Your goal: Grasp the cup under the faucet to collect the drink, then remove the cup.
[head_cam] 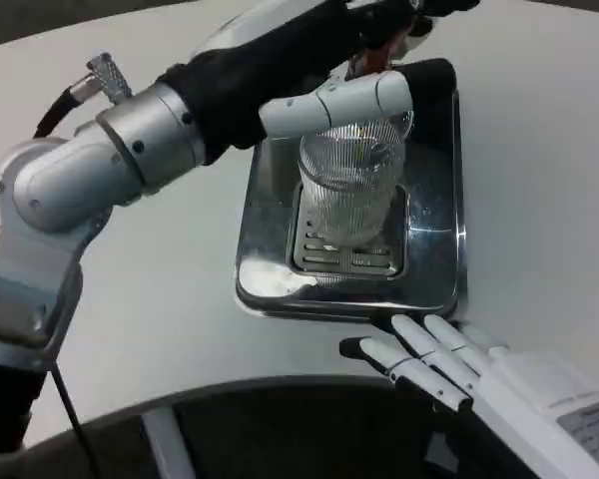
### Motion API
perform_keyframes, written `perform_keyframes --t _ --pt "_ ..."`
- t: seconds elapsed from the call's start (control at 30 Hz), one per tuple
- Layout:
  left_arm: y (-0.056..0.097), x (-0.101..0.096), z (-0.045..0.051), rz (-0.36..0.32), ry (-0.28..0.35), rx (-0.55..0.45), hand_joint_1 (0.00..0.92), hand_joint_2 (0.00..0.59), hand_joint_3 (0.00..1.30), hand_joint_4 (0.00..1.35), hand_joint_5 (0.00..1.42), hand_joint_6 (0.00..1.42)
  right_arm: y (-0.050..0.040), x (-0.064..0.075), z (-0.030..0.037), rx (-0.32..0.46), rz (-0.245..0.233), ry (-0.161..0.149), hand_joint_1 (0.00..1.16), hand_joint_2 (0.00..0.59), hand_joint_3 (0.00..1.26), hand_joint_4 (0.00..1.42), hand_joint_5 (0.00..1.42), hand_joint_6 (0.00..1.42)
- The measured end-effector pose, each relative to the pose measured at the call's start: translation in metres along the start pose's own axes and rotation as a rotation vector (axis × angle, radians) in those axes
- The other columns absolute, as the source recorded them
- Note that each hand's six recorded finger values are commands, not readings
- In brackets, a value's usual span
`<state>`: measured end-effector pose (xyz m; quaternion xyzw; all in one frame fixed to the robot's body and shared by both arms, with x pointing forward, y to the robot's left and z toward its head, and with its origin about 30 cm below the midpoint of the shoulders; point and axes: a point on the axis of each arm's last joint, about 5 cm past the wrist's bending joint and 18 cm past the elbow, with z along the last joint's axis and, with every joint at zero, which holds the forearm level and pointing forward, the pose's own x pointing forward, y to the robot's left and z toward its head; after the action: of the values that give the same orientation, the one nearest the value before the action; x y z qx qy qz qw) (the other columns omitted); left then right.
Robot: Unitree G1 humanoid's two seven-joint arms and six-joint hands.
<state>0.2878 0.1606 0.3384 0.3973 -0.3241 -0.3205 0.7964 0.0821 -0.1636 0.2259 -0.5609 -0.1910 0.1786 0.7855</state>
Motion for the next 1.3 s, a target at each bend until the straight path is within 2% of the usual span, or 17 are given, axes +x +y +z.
perform_keyframes --t 0.63,0.9,1.07,1.13,1.3 --pt "0.002 0.004 0.0002 -0.016 -0.008 0.068 0.000 0.076 0.12 0.01 0.06 0.12 0.0001 0.003 -0.0029 0.078 -0.002 0.045 0.46 0.460 0.11 0.00 0.00 0.00" --pt "0.002 0.004 -0.0004 -0.018 -0.010 0.084 0.000 0.075 0.12 0.01 0.06 0.12 0.0005 0.006 -0.0047 0.142 -0.032 0.071 0.46 0.459 0.11 0.00 0.00 0.00" --pt "0.002 0.004 -0.0005 -0.018 -0.011 0.088 0.000 0.075 0.12 0.01 0.06 0.12 -0.0005 0.009 -0.0080 0.218 -0.090 0.099 0.49 0.421 0.12 0.01 0.04 0.06" --pt "0.002 0.004 -0.0005 -0.018 -0.010 0.091 0.000 0.075 0.12 0.01 0.06 0.13 -0.0012 0.010 -0.0094 0.250 -0.123 0.102 0.53 0.362 0.10 0.02 0.08 0.10" --pt "0.002 0.004 -0.0008 -0.019 -0.012 0.095 0.000 0.074 0.12 0.01 0.06 0.13 -0.0029 0.015 -0.0111 0.314 -0.198 0.110 0.55 0.334 0.08 0.03 0.12 0.14"
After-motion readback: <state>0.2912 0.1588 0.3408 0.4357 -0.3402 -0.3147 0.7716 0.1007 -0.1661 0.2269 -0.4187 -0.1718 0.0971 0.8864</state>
